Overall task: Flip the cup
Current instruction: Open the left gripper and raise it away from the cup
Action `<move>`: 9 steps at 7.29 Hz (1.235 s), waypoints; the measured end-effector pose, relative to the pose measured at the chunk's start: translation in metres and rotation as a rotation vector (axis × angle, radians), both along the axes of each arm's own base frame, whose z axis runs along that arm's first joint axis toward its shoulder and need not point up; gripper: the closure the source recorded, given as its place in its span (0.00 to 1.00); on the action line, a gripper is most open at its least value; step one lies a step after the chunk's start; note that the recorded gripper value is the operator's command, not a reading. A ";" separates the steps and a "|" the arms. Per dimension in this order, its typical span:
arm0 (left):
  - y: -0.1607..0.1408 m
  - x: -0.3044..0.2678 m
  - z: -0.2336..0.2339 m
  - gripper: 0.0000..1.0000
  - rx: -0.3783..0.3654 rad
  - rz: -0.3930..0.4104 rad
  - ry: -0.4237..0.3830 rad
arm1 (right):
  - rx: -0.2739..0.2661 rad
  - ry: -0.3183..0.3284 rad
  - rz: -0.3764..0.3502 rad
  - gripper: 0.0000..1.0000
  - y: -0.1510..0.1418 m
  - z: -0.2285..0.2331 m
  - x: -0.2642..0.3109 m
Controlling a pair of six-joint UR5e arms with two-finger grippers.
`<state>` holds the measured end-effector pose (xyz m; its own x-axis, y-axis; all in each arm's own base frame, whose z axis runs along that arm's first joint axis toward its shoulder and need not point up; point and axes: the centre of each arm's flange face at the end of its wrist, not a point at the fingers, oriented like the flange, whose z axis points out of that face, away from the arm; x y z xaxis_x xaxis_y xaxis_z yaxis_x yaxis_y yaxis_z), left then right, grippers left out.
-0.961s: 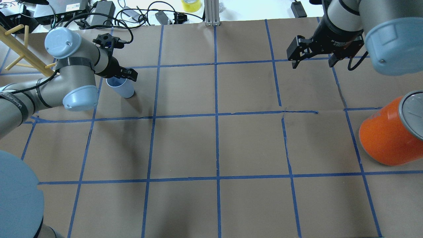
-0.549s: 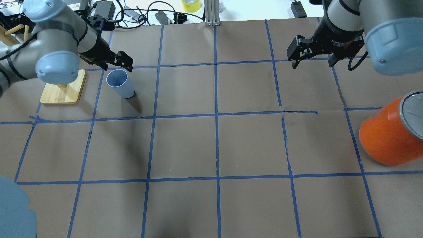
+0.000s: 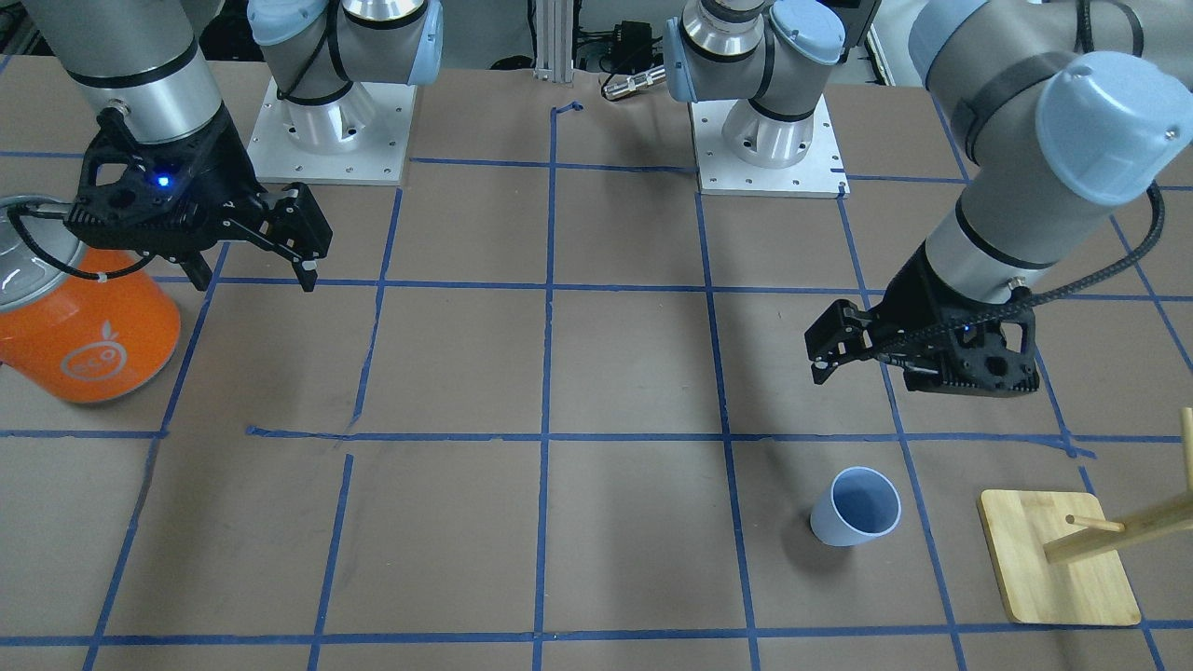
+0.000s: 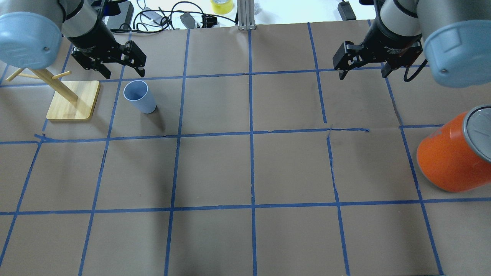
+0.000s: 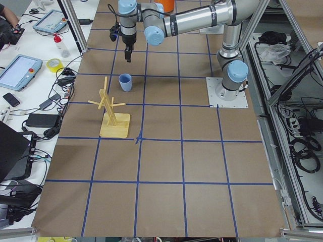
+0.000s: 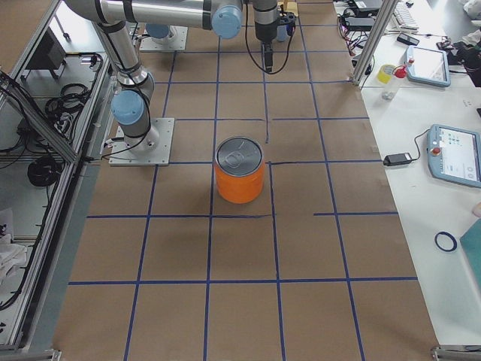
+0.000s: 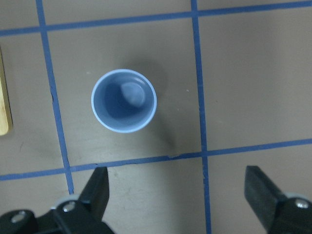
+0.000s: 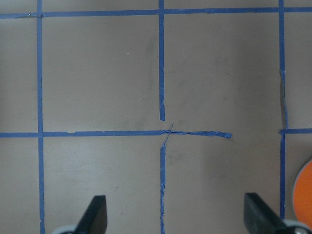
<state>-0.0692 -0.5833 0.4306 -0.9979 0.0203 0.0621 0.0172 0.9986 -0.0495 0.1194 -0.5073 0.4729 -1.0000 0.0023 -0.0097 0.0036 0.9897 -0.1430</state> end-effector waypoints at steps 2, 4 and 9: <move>0.019 -0.026 0.017 0.00 -0.004 -0.017 -0.003 | 0.000 0.000 0.000 0.00 0.000 0.000 0.000; 0.039 -0.044 0.027 0.00 -0.012 -0.046 -0.022 | 0.000 0.000 -0.001 0.00 0.000 0.000 -0.001; 0.063 -0.050 0.025 0.00 -0.012 -0.028 -0.029 | -0.001 0.001 0.002 0.00 0.000 0.000 0.001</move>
<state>-0.1192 -0.5207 0.4561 -0.9983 0.0486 0.0325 0.0466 0.9971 -0.0602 0.1199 -0.5070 0.4732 -1.0000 0.0005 -0.0091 0.0018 0.9896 -0.1436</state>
